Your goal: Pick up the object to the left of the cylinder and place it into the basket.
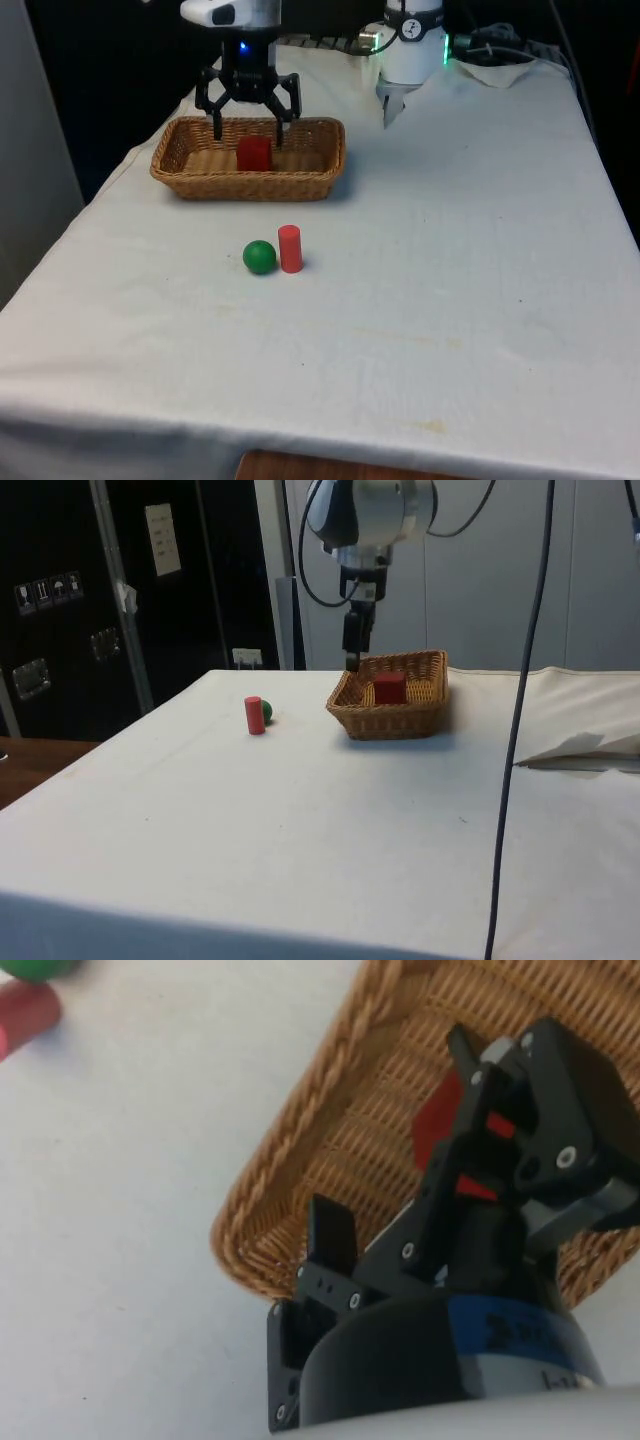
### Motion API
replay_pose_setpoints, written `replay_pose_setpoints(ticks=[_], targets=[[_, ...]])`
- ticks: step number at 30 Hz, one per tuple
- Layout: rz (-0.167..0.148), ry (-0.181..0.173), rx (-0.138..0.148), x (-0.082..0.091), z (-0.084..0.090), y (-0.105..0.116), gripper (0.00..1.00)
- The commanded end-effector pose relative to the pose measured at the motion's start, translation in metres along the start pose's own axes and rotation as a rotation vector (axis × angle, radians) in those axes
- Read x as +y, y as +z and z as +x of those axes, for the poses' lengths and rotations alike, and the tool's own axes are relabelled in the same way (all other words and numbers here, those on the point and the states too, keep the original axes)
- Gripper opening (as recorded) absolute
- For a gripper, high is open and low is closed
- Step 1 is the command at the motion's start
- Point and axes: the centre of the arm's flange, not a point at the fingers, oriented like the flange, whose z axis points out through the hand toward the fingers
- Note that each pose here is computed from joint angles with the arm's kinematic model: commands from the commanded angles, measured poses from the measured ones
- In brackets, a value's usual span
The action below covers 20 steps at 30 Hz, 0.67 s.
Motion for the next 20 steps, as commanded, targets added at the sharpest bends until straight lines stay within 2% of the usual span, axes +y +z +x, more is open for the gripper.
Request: replay_pose_setpoints(ticks=[1, 3, 4, 11, 12, 13, 19, 20], targets=[[-0.004, 0.003, -0.012, 0.0, 0.001, -0.001, 1.0], [0.002, 0.002, 0.006, -0.002, 0.005, -0.004, 1.0], [-0.003, 0.004, -0.005, -0.002, 0.007, -0.005, 1.0], [0.006, 0.004, 0.017, -0.013, 0.027, -0.014, 1.0], [0.012, 0.002, 0.029, -0.012, 0.026, -0.015, 1.0], [0.008, 0.005, 0.02, -0.014, 0.03, -0.015, 1.0], [0.014, 0.002, 0.038, -0.026, 0.047, -0.02, 1.0], [0.02, 0.001, 0.049, -0.025, 0.045, -0.021, 1.0]])
